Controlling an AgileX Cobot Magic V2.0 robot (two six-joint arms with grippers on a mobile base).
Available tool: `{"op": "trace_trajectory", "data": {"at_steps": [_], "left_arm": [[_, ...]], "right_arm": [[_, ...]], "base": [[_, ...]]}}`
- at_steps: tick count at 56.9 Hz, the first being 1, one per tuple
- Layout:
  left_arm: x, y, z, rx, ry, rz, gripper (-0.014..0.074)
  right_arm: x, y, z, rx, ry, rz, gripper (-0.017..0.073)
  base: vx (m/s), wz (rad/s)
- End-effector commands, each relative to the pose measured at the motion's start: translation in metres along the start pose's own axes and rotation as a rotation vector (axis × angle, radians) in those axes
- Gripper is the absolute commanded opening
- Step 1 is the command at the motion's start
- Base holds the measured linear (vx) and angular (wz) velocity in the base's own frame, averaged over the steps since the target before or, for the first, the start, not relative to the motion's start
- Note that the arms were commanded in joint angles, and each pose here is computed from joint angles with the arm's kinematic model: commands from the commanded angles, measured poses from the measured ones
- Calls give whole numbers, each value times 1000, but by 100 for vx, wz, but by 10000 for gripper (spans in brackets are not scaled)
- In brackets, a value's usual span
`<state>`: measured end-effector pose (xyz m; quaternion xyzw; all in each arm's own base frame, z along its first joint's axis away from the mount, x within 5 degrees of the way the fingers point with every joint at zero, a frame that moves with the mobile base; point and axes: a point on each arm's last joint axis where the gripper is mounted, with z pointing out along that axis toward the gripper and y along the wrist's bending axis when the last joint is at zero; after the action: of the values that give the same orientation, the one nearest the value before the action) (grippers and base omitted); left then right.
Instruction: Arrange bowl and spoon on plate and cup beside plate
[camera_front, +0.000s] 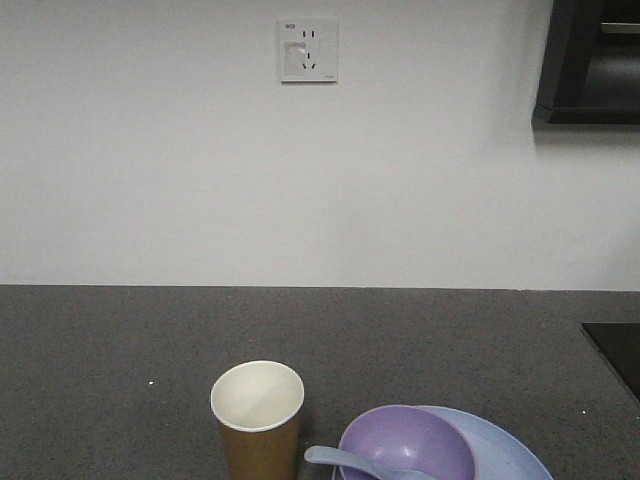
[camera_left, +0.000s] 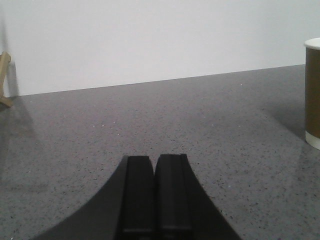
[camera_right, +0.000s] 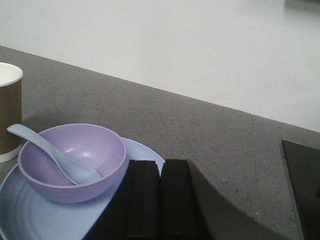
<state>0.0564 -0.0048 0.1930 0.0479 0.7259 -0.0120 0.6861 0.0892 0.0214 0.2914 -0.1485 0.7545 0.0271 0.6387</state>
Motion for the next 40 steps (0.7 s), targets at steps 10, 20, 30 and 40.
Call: {"op": "trace_trajectory", "data": {"at_steps": [10, 20, 30, 40], "left_arm": [[-16, 1, -3, -2, -114, -5, -3], [-16, 1, -3, -2, -114, -5, -3], [-16, 1, -3, -2, -114, -5, -3], [-16, 1, -3, -2, -114, -5, -3]], "right_arm": [[-16, -4, -2, 31, -102, -8, -6], [-16, -4, -2, 31, -102, -8, -6], [-14, -4, -2, 31, -98, 4, -6], [14, -3, -4, 71, -112, 139, -6]], "base": [[0, 0], [0, 0], [0, 0], [0, 0]]}}
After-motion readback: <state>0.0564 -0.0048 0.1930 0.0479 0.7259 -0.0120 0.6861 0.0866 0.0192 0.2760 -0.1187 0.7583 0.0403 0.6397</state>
